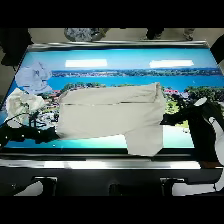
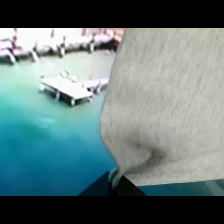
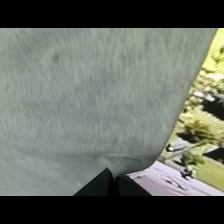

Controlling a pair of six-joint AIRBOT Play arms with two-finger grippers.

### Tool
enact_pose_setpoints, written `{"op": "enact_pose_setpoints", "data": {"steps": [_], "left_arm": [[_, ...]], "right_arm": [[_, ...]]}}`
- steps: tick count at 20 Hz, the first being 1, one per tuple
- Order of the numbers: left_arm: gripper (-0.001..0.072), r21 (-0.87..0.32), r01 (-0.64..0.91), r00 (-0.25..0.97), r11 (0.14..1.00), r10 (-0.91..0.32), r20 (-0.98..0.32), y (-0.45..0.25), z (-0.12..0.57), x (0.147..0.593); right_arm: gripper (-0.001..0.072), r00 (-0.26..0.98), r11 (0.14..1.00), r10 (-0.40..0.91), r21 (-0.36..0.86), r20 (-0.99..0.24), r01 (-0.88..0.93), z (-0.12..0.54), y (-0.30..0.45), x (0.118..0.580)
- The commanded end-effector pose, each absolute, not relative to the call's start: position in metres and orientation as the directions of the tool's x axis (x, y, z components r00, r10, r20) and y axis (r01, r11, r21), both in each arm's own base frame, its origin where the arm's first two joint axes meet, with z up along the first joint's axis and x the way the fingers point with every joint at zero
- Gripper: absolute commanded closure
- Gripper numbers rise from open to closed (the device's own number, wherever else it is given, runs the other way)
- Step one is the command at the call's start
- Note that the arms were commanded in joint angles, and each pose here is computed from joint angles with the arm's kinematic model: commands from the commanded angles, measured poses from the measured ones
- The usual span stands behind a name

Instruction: Fold the shirts.

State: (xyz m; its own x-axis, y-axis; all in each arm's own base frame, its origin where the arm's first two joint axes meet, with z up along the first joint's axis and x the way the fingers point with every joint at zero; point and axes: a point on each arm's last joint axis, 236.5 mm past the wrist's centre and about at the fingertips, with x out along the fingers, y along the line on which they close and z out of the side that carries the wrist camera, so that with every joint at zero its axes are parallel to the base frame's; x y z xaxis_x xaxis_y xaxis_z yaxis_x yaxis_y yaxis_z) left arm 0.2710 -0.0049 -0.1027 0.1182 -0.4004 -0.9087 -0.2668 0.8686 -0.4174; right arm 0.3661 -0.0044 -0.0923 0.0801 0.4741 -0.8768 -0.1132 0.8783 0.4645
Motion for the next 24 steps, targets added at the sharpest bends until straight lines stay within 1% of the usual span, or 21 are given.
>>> {"op": "enact_pose_setpoints", "data": {"steps": [1,2,3,4,5,6,7,8,9,10,11,13,15,17,20,22,23,24], "left_arm": [[0.0672,-0.445,-0.144,0.238,0.884,-0.406,-0.883,0.0,-0.037,0.315],[0.0673,-0.419,-0.094,0.359,0.903,-0.362,-0.86,0.011,0.011,0.346],[0.0673,-0.388,-0.055,0.49,0.92,-0.313,-0.813,0.021,0.069,0.373],[0.0673,-0.345,-0.012,0.636,0.939,-0.259,-0.727,0.029,0.146,0.393],[0.0672,-0.295,0.028,0.759,0.955,-0.213,-0.616,0.032,0.225,0.401],[0.0672,-0.229,0.068,0.867,0.971,-0.171,-0.468,0.03,0.312,0.394],[0.0672,-0.155,0.097,0.937,0.983,-0.143,-0.32,0.023,0.386,0.375],[0.0672,-0.084,0.114,0.976,0.99,-0.128,-0.177,0.012,0.45,0.346],[0.0672,-0.046,0.12,0.99,0.992,-0.123,-0.073,0.001,0.493,0.315],[0.0671,-0.047,0.123,0.992,0.991,-0.123,-0.004,-0.009,0.519,0.289],[0.0672,-0.048,0.123,0.991,0.991,-0.121,0.055,-0.017,0.536,0.265],[0.0672,-0.02,0.119,0.983,0.993,-0.115,0.144,-0.027,0.558,0.233],[0.0672,0.0,0.101,0.972,0.995,-0.099,0.212,-0.031,0.574,0.21],[0.0671,0.009,0.082,0.972,0.997,-0.082,0.219,-0.029,0.575,0.205],[0.0672,-0.006,0.085,0.978,0.996,-0.082,0.19,-0.027,0.568,0.21],[0.0672,-0.032,0.092,0.988,0.995,-0.087,0.128,-0.023,0.554,0.226],[0.0672,-0.048,0.095,0.994,0.994,-0.092,0.065,-0.019,0.538,0.242],[0.0672,-0.068,0.097,0.995,0.993,-0.099,-0.022,-0.014,0.515,0.261]], "right_arm": [[0.0672,0.224,0.874,0.449,0.373,-0.865,-0.311,-0.03,-0.012,0.405],[0.0673,0.314,0.887,0.399,0.276,-0.862,-0.37,0.013,-0.022,0.422],[0.0673,0.436,0.902,0.334,0.149,-0.836,-0.405,0.067,-0.034,0.439],[0.0672,0.593,0.914,0.248,-0.018,-0.766,-0.406,0.14,-0.047,0.454],[0.0672,0.755,0.911,0.167,-0.194,-0.634,-0.364,0.227,-0.054,0.458],[0.0672,0.882,0.896,0.099,-0.344,-0.461,-0.281,0.313,-0.057,0.447],[0.0672,0.968,0.866,0.043,-0.473,-0.248,-0.16,0.402,-0.053,0.417],[0.0672,0.999,0.838,0.0,-0.545,-0.054,-0.03,0.473,-0.048,0.378],[0.0672,0.995,0.819,-0.016,-0.569,0.101,0.071,0.523,-0.038,0.337],[0.0672,0.978,0.812,-0.019,-0.568,0.208,0.136,0.555,-0.026,0.296],[0.0672,0.969,0.808,-0.013,-0.568,0.248,0.157,0.568,-0.015,0.265],[0.0672,0.965,0.798,-0.008,-0.58,0.262,0.164,0.573,-0.001,0.225],[0.0672,0.956,0.783,-0.014,-0.591,0.294,0.194,0.58,0.006,0.199],[0.0672,0.949,0.772,-0.025,-0.597,0.314,0.217,0.583,0.007,0.185],[0.0672,0.959,0.793,-0.043,-0.574,0.282,0.204,0.576,0.002,0.19],[0.0673,0.973,0.816,-0.042,-0.555,0.225,0.164,0.564,-0.004,0.211],[0.0673,0.986,0.836,-0.04,-0.536,0.16,0.121,0.549,-0.008,0.23],[0.0673,0.998,0.854,-0.033,-0.517,0.062,0.06,0.525,-0.013,0.252]]}}
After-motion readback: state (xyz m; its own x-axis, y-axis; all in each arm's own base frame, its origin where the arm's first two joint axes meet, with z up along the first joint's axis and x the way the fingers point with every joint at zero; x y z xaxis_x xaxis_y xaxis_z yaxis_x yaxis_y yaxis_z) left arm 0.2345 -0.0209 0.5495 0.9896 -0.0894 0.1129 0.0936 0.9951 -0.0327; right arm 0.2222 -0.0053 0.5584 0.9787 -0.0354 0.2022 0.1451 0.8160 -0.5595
